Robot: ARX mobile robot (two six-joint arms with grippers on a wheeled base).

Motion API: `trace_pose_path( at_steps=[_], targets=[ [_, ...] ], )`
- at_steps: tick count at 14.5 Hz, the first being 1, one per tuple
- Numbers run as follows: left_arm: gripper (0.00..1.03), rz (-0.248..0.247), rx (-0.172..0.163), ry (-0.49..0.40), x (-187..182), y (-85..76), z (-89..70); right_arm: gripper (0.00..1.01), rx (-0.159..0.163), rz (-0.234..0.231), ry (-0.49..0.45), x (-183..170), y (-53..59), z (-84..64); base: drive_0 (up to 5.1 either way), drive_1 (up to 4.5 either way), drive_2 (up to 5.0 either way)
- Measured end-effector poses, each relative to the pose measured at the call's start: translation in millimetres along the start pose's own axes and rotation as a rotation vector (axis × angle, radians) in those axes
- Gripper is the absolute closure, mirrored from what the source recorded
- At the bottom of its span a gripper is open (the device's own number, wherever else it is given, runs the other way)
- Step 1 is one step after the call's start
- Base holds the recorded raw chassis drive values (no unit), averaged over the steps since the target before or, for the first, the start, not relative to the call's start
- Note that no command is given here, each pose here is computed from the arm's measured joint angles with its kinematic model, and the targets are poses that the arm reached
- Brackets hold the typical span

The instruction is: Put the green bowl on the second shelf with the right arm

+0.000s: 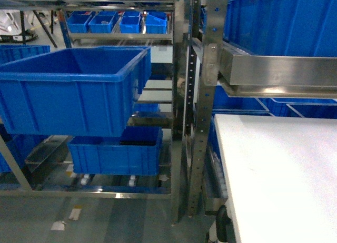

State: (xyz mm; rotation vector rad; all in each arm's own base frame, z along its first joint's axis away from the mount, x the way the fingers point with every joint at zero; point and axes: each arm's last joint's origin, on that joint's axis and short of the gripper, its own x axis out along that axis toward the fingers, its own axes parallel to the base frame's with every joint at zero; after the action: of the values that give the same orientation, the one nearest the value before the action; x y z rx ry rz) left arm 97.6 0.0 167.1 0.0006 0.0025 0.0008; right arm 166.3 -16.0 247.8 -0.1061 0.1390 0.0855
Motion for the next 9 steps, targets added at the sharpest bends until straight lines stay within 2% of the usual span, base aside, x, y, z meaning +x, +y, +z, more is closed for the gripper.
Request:
trace_pose_path(
  at_steps=[9],
  targets=[
    [0.05, 0.000, 0.000, 0.000, 0.0, 0.0, 0.0, 0.99, 0.000, 0.000, 0.001, 0.1, 0.0, -0.2, -5.0, 2.48, 2.5]
  ],
)
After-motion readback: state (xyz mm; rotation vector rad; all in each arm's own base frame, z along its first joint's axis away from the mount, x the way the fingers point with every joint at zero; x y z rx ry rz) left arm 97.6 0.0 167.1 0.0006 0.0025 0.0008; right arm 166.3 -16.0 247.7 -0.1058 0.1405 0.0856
